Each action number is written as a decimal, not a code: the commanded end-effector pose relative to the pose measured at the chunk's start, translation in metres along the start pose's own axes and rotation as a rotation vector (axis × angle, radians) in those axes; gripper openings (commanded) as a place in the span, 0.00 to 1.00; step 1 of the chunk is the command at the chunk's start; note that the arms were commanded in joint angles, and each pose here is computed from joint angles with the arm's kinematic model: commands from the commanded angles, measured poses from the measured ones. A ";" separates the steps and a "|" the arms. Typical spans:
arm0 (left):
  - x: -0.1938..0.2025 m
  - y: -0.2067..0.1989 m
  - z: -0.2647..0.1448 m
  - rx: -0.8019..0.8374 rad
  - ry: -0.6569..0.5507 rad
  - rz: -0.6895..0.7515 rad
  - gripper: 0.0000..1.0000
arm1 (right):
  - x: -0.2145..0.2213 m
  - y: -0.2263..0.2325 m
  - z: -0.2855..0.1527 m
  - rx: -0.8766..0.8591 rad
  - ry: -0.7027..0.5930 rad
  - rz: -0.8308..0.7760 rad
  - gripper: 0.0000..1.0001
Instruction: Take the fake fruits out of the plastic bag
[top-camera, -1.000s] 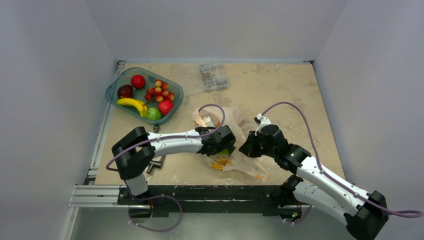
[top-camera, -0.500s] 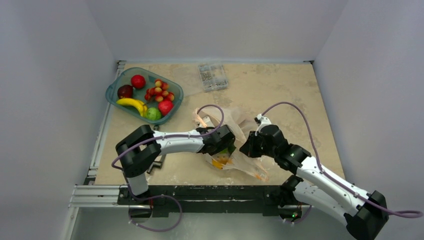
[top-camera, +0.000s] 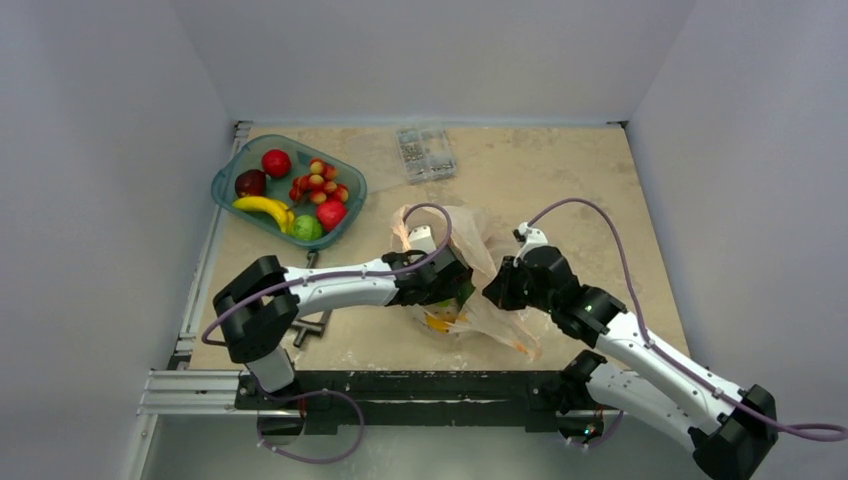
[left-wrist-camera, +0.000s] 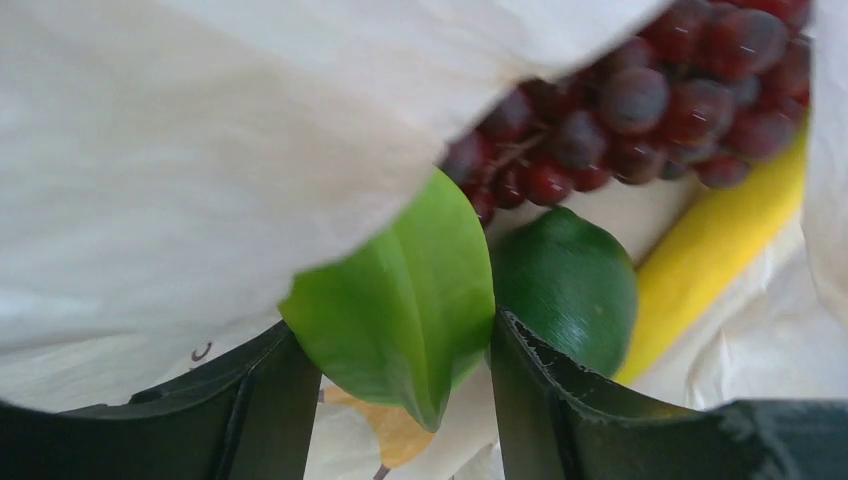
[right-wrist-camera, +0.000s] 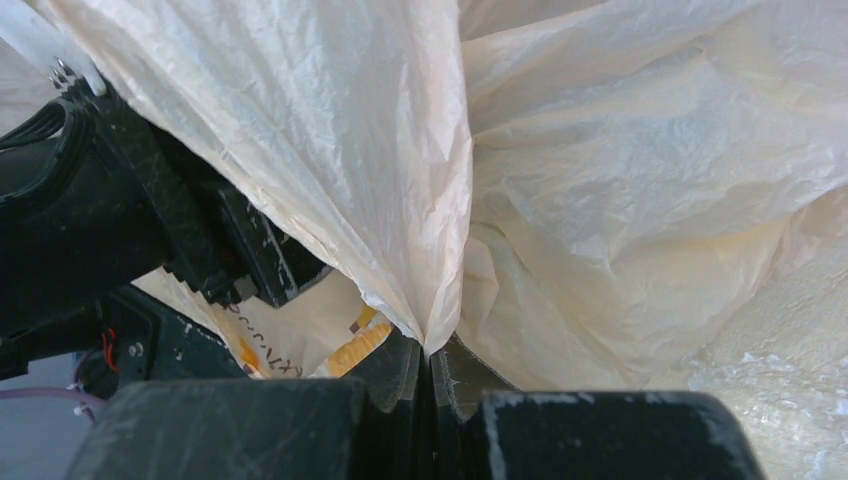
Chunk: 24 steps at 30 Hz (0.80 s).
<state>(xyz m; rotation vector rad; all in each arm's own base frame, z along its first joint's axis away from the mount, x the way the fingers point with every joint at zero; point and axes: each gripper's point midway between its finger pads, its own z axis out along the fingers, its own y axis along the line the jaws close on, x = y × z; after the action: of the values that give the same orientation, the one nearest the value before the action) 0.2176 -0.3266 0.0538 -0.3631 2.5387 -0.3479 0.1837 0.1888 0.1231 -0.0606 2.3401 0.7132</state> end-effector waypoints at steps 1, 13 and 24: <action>-0.015 -0.045 -0.035 0.212 0.002 0.122 0.00 | -0.037 0.010 -0.017 0.008 -0.118 -0.037 0.00; -0.009 -0.099 -0.109 0.663 0.056 0.361 0.00 | -0.069 0.005 -0.027 0.087 -0.232 -0.043 0.00; -0.018 -0.102 -0.183 0.951 -0.012 0.549 0.00 | -0.089 -0.016 -0.047 0.212 -0.351 0.013 0.00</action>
<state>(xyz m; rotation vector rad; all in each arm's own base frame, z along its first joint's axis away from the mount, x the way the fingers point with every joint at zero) 0.1642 -0.3836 0.1991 0.4844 2.2434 -1.0877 0.2206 0.1524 0.1769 0.0827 2.1451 0.4818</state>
